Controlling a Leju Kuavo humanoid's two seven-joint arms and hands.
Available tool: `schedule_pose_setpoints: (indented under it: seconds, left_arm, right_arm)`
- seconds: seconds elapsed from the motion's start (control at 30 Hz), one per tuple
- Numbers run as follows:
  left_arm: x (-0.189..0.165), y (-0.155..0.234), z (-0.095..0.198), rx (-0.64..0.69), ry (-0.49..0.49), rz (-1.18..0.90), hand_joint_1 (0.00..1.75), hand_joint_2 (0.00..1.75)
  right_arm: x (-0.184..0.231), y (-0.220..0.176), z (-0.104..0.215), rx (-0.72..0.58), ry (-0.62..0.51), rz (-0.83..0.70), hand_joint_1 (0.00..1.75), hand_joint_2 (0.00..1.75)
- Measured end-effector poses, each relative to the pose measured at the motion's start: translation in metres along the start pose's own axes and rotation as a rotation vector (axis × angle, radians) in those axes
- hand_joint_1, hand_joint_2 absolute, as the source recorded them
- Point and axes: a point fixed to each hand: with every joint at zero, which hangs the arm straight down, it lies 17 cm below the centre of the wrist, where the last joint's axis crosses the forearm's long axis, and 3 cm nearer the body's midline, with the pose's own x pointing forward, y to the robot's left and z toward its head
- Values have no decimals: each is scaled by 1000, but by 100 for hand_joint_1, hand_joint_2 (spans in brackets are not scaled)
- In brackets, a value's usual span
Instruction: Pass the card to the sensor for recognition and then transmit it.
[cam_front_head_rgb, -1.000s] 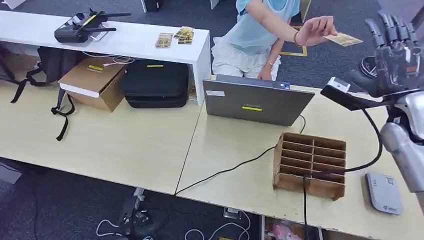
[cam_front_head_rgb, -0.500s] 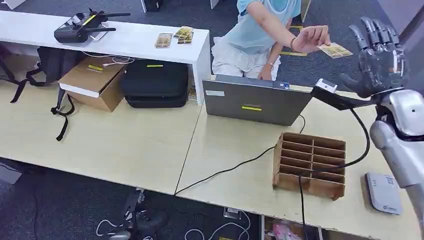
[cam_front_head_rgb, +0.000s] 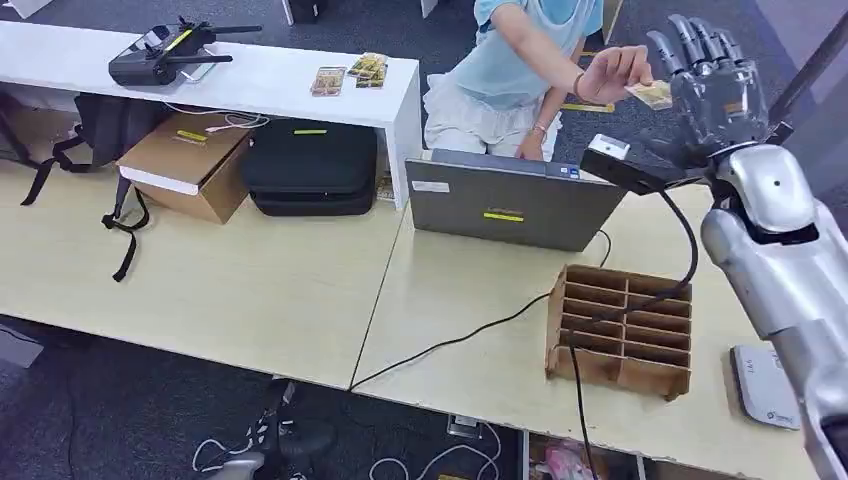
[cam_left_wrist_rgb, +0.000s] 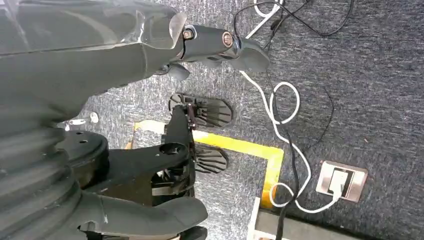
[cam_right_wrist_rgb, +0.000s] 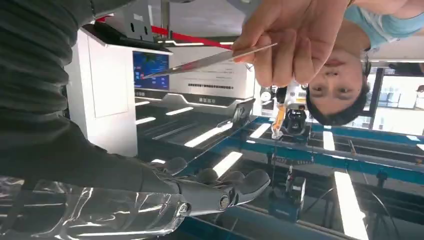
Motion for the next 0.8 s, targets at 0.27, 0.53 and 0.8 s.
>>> schedule_pose_setpoints:
  seconds: [0.27, 0.53, 0.8]
  left_arm:
    - [1, -3, 0, -4, -1, -5, 0, 175]
    - [9, -14, 1, -20, -15, -26, 0, 175]
    - [12, -18, 1, -26, -18, -20, 0, 175]
  right_arm:
    - [0, 0, -3, 4, 3, 4, 0, 175]
    - [-9, 26, 3, 76, 20, 29, 175, 175]
    - [-11, 30, 5, 90, 19, 44, 175, 175]
